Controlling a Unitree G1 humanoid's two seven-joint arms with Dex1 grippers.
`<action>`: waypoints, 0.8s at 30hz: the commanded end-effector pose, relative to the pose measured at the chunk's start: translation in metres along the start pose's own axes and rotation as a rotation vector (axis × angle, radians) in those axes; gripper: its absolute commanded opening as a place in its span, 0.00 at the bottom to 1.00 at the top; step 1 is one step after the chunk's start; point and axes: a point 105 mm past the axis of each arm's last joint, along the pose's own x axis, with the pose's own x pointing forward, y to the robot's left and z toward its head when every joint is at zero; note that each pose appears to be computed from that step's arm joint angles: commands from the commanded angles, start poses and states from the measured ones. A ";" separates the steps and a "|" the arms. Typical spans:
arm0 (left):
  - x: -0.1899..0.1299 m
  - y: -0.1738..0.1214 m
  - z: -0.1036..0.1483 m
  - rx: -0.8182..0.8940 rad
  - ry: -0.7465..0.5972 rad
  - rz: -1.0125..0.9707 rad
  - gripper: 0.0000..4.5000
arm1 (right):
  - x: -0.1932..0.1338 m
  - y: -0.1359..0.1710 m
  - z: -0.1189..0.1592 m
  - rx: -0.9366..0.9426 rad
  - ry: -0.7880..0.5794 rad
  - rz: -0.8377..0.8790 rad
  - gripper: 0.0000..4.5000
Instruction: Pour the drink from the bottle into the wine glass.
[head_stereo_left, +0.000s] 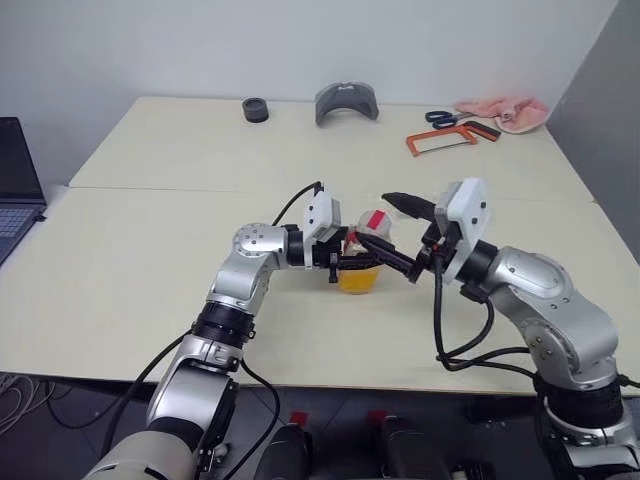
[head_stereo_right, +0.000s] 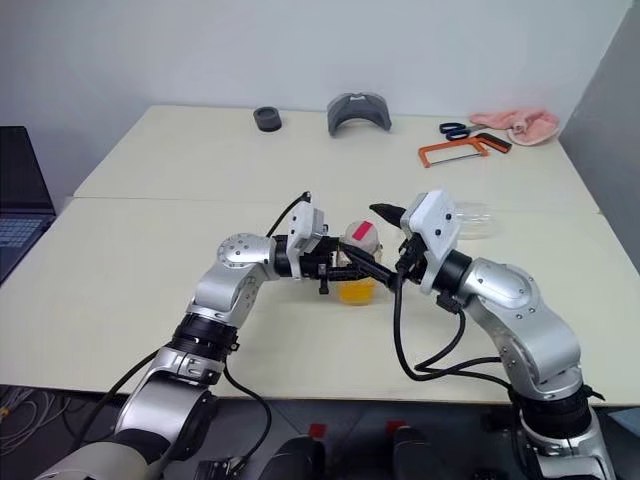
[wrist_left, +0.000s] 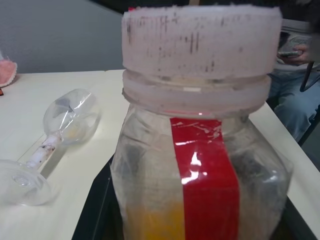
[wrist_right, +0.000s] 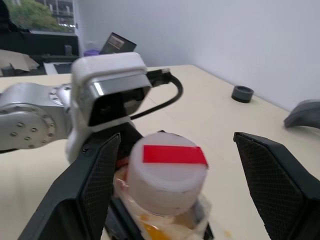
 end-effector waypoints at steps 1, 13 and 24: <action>0.001 0.002 0.014 0.042 -0.048 -0.001 0.37 | -0.001 -0.003 0.008 -0.048 -0.024 -0.025 0.86; 0.000 0.002 0.014 0.038 -0.050 0.006 0.37 | -0.014 -0.011 0.002 -0.021 0.004 -0.079 0.86; 0.000 0.002 0.013 0.036 -0.046 0.008 0.37 | -0.017 -0.014 0.005 0.009 -0.007 -0.094 0.86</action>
